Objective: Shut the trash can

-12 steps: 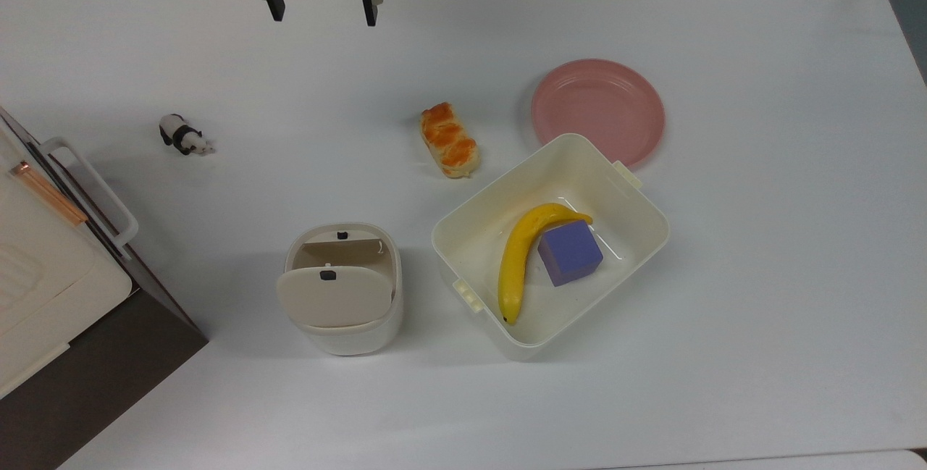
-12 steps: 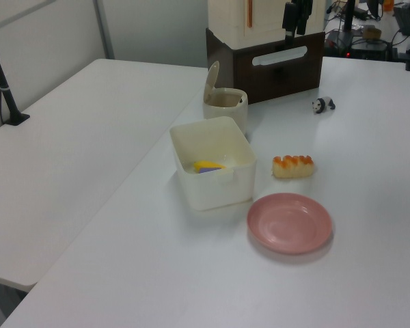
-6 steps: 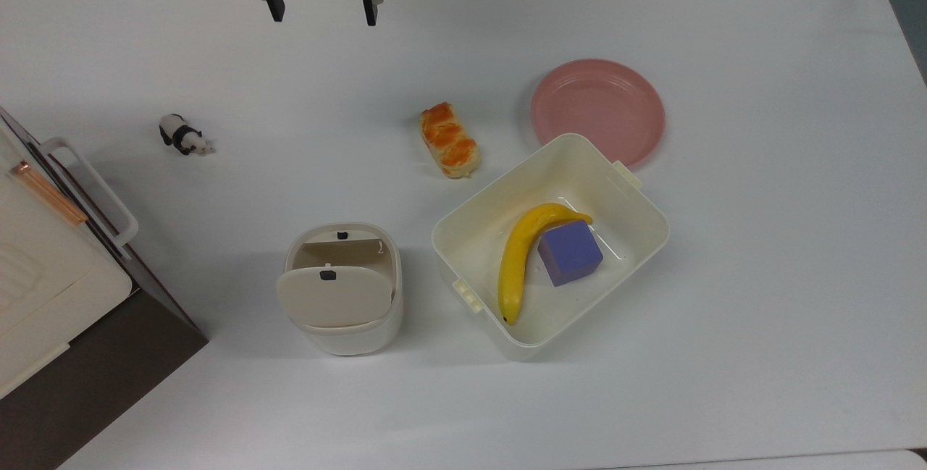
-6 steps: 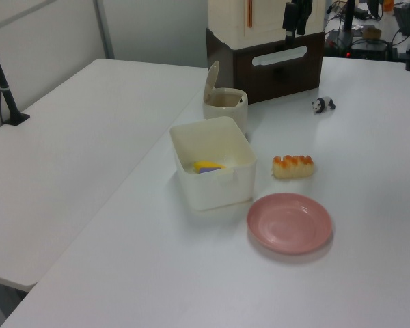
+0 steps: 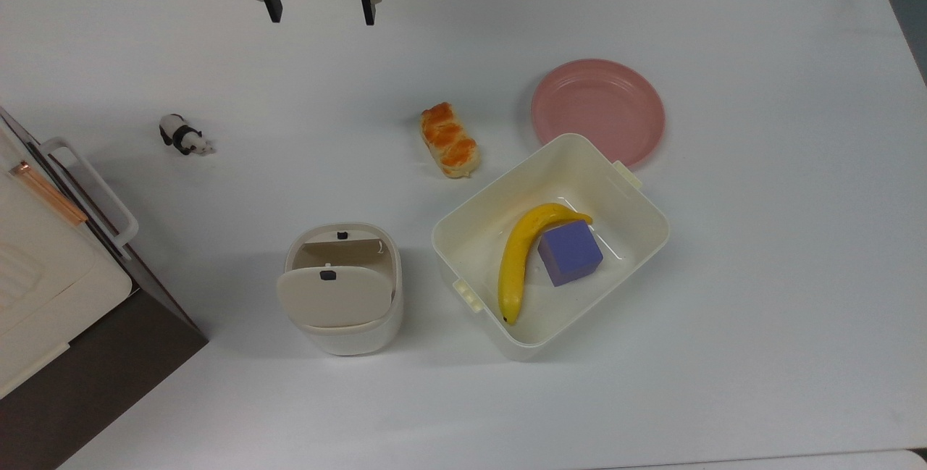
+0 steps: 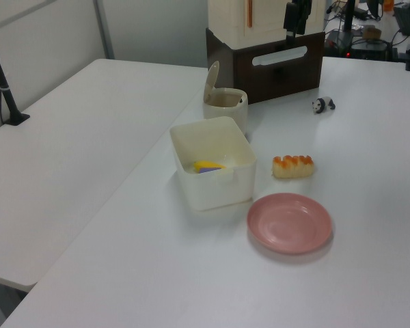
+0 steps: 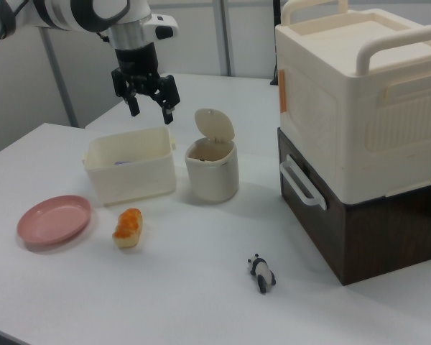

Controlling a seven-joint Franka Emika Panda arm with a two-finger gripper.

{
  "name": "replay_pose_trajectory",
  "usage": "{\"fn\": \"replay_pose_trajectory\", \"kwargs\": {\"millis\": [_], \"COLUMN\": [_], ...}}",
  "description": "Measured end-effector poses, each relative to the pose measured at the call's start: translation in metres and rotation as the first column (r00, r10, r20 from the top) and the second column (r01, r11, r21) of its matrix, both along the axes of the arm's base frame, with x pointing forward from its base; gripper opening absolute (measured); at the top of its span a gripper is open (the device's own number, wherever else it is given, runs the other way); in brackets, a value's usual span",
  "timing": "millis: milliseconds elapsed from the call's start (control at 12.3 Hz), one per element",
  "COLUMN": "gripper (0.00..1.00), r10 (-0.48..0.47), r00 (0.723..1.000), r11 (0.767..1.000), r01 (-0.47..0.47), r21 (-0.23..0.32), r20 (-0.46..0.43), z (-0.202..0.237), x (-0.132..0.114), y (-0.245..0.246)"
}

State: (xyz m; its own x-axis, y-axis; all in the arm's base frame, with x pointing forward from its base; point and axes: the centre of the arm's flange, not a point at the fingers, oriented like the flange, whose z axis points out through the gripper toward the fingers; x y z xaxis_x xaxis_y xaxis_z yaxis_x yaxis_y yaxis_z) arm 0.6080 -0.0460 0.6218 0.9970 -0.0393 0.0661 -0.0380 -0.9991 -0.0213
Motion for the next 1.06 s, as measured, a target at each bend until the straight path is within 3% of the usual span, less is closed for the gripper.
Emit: {"fn": "replay_pose_trajectory", "kwargs": {"millis": [1060], "gripper": [1.0], "r10": [0.028], "r00": [0.999], "r11": [1.0], "r01": [-0.028], "r21": [0.001], "r20": [-0.015], "z": [-0.011], "x": [0.003], "y": [-0.001]}}
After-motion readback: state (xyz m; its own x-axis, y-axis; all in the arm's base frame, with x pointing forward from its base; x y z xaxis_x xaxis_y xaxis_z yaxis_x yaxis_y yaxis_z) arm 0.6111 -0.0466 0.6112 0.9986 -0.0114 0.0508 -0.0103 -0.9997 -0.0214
